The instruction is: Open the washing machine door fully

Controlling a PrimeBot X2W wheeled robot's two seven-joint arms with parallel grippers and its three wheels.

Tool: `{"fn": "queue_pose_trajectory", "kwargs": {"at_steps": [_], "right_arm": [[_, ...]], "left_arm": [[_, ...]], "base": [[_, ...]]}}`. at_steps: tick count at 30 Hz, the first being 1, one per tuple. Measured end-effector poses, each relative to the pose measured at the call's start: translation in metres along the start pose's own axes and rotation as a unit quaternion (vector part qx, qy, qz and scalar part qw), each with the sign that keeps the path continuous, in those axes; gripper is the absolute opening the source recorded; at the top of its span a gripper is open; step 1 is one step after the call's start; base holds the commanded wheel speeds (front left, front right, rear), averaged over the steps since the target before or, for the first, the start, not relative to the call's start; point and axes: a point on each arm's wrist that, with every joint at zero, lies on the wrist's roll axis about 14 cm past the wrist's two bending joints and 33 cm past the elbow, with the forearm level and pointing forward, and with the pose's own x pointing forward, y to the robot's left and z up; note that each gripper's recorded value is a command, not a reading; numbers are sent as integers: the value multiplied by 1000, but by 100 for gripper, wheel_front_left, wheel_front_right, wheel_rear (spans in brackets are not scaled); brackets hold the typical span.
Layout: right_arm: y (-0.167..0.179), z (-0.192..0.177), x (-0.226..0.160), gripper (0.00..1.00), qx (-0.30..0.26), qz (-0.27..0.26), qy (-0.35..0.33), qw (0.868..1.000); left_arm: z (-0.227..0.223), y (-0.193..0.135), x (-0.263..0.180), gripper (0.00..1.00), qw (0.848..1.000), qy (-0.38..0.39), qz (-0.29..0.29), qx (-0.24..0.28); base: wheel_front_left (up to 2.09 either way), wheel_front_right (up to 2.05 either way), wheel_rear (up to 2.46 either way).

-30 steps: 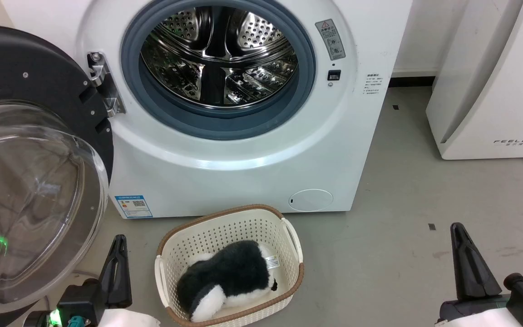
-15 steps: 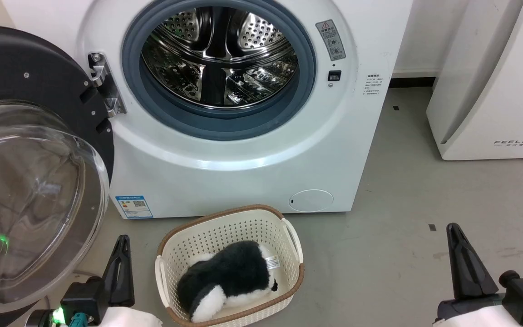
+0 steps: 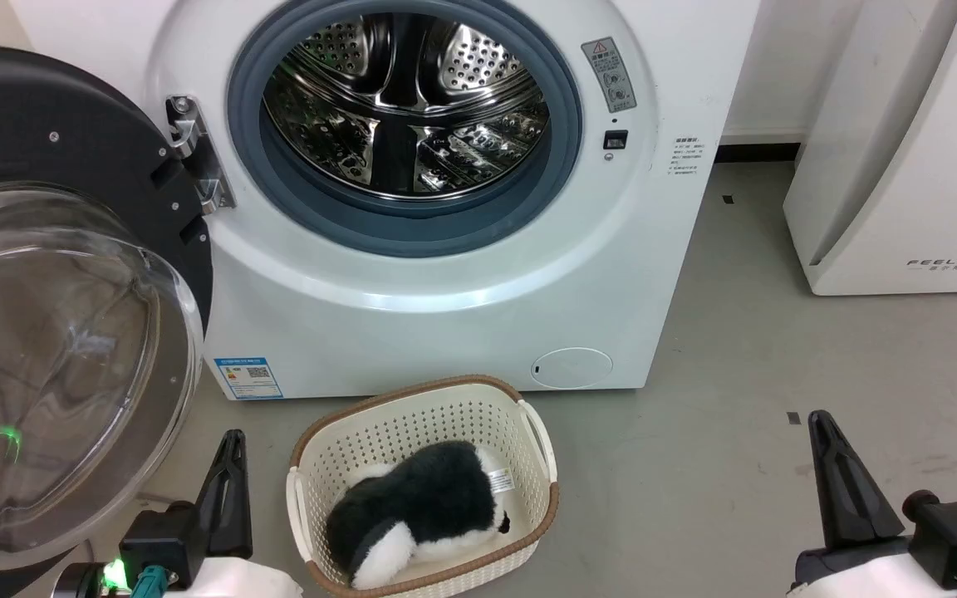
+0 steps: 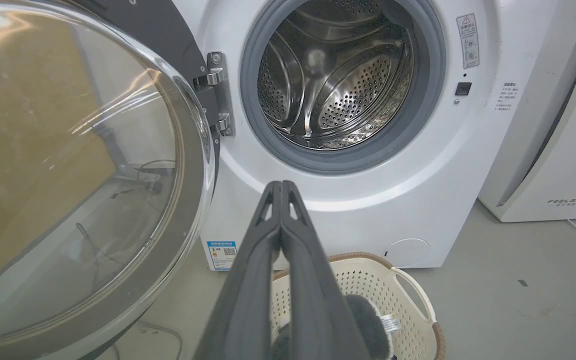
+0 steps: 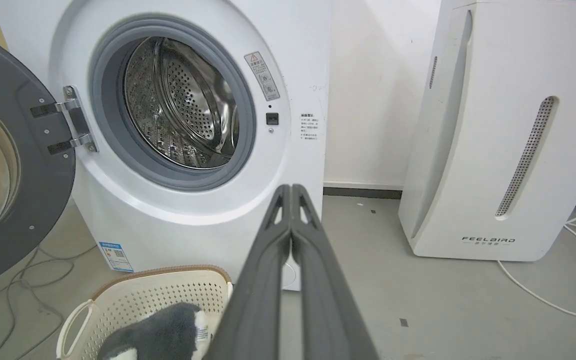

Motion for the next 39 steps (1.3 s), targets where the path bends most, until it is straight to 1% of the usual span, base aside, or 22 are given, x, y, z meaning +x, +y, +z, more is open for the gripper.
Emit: {"fn": "queue_pose_trajectory", "kwargs": {"at_steps": [39], "right_arm": [[10,-9,7,0,-17,18,37,999]], "left_arm": [[2,-3,2,0,1000,21,-5,4]], "base": [[0,0,0]]}}
